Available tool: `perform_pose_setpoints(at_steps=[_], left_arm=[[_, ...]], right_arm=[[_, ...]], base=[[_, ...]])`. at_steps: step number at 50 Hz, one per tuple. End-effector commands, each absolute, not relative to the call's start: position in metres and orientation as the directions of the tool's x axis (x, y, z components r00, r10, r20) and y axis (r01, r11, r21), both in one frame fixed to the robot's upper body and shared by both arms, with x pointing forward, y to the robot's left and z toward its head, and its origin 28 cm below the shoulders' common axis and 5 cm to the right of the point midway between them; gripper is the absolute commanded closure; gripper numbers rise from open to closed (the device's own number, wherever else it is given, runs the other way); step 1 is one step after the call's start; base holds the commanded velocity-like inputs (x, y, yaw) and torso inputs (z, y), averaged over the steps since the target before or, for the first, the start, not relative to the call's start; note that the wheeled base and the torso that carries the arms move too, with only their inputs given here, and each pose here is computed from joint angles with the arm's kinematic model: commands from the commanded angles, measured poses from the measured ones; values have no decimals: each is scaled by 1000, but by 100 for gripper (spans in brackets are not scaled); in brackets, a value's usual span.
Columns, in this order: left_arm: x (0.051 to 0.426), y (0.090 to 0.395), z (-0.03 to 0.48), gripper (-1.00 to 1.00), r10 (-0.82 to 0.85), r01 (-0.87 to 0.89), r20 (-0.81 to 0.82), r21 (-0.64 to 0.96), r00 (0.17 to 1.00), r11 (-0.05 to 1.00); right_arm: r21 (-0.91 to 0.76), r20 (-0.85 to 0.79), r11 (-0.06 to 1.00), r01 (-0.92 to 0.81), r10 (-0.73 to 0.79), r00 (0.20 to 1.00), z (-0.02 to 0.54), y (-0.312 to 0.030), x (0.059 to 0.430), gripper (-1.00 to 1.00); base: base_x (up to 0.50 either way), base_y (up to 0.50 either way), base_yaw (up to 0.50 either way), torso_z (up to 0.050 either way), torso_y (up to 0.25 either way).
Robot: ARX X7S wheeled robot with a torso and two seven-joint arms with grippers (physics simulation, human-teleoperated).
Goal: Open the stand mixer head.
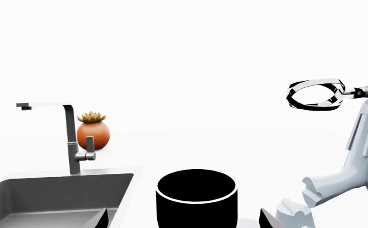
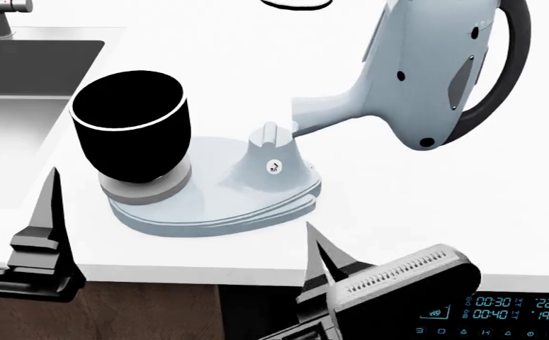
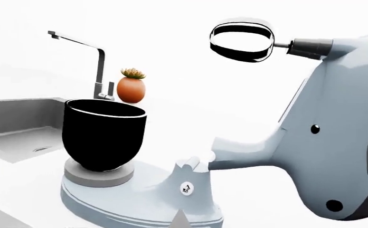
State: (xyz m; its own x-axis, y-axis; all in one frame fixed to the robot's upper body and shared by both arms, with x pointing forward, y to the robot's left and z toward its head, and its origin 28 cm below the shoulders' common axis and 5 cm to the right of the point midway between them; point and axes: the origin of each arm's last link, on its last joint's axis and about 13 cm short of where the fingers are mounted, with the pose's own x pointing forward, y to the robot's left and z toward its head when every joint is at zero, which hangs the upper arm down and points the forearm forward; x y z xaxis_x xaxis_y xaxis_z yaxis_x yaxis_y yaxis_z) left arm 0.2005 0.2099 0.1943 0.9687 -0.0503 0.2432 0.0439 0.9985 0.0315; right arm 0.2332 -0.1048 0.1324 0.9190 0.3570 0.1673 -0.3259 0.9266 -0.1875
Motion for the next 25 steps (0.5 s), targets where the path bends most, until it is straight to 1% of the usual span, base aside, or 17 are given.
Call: perform_pose_setpoints(at_steps=[1,6,7,10,15,17,19,25], left_arm=[[190,209,189,-100,-61,52,219,45,974,998],[192,205,187,-100,-74,66,209,46,975,997],[194,204,186,-100,-84,76,206,48,975,996],[198,201,183,-100,-104,97,192,49,976,994],[201,196,185,-100,-134,127,201,50,970,991],[201,194,186,-100,-148,140,207,53,967,989],[202,192,188,-100,-163,155,212,52,964,987],[196,193,187,-100,-159,150,212,59,964,987]], right_arm=[[-257,217,911,-322,380,899,137,-100,207,100],[-250,229,921,-300,357,905,140,-103,206,100],[-225,267,935,-273,329,906,143,-104,206,100],[-260,240,924,-279,342,909,142,-103,205,100],[-248,249,944,-219,281,927,142,-106,208,100],[-257,241,938,-231,294,925,142,-106,209,100],[-252,246,948,-194,257,935,142,-108,210,100],[-262,256,944,-198,266,929,143,-109,211,100]], base=[[0,0,0,0,0],[0,0,0,0,0],[0,0,0,0,0],[0,0,0,0,0],[0,0,0,0,0],[0,0,0,0,0],[0,0,0,0,0],[0,0,0,0,0]])
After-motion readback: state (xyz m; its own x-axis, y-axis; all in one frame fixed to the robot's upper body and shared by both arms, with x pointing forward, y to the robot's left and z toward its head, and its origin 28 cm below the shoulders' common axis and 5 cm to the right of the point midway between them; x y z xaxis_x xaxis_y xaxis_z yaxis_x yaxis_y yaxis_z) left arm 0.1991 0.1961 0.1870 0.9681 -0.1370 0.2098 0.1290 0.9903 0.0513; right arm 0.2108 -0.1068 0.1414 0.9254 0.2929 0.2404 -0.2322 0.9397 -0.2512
